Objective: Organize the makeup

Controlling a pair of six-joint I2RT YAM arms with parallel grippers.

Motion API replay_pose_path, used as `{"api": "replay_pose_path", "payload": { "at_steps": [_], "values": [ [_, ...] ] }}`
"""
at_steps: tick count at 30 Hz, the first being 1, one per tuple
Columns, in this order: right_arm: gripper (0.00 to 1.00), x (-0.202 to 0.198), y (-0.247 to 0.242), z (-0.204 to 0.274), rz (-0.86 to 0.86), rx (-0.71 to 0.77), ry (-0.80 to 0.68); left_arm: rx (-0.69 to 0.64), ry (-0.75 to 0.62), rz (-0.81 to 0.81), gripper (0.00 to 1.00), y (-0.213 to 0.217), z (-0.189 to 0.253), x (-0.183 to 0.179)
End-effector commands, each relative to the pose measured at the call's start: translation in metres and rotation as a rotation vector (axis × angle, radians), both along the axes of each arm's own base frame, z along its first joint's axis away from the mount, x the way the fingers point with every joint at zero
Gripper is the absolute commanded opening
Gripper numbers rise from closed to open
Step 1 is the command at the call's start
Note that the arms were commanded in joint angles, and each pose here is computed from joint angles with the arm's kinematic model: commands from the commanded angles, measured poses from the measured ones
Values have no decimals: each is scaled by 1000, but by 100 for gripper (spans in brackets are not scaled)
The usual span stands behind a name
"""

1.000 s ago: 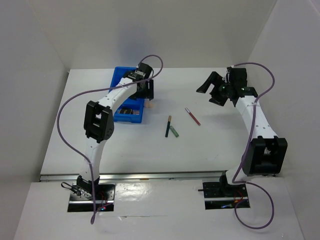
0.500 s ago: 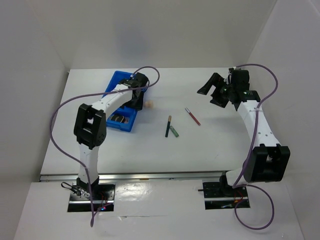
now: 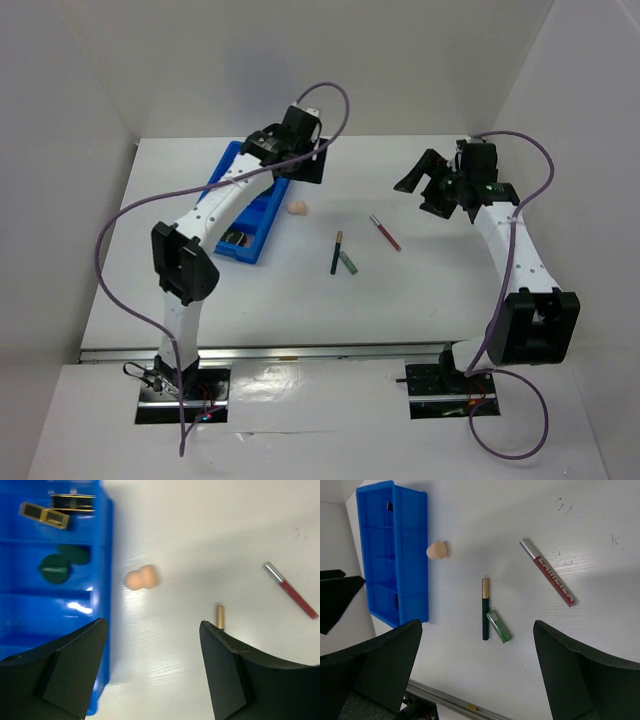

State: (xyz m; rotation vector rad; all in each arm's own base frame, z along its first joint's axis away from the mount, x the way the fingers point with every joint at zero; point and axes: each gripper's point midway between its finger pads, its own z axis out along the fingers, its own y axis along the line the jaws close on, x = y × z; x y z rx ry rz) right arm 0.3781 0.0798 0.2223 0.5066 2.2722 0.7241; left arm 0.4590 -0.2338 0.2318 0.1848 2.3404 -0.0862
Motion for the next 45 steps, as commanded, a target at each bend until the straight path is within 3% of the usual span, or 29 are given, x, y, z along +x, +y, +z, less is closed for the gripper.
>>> {"api": "replay_pose_path", "payload": {
  "at_steps": [1, 12, 21, 31, 34, 35, 36, 38, 39, 43, 45],
  "values": [
    [100, -2, -4, 12, -14, -6, -43, 74, 87, -86, 87, -34, -54, 2],
    [100, -14, -25, 7, -72, -87, -31, 142, -8, 83, 83, -33, -105, 55],
    [100, -24, -29, -10, -86, -93, 20, 207, 31, 103, 80, -28, -154, 67],
    [100, -22, -27, -14, -85, -79, 29, 287, 88, 142, 56, -2, -184, 50],
    [100, -20, -26, -13, -79, -73, 29, 268, 110, 120, 40, -6, -189, 46],
    [100, -20, -26, -13, -79, -73, 29, 263, 103, 121, 36, -7, -184, 47],
    [100, -20, -26, -13, -79, -73, 29, 240, 111, 104, 22, -12, -181, 47],
    [100, -19, -26, -9, -79, -73, 18, 197, 112, 78, 5, -20, -161, 45],
    [100, -19, -26, -9, -79, -73, 18, 128, 84, 19, 0, -33, -128, 46],
    [100, -19, -26, -9, -79, -73, 18, -4, -51, -136, 0, -50, -42, 35],
    [100, -17, -24, -7, -77, -60, 10, -35, -118, -188, 0, -51, -22, 38]
  ]
}}
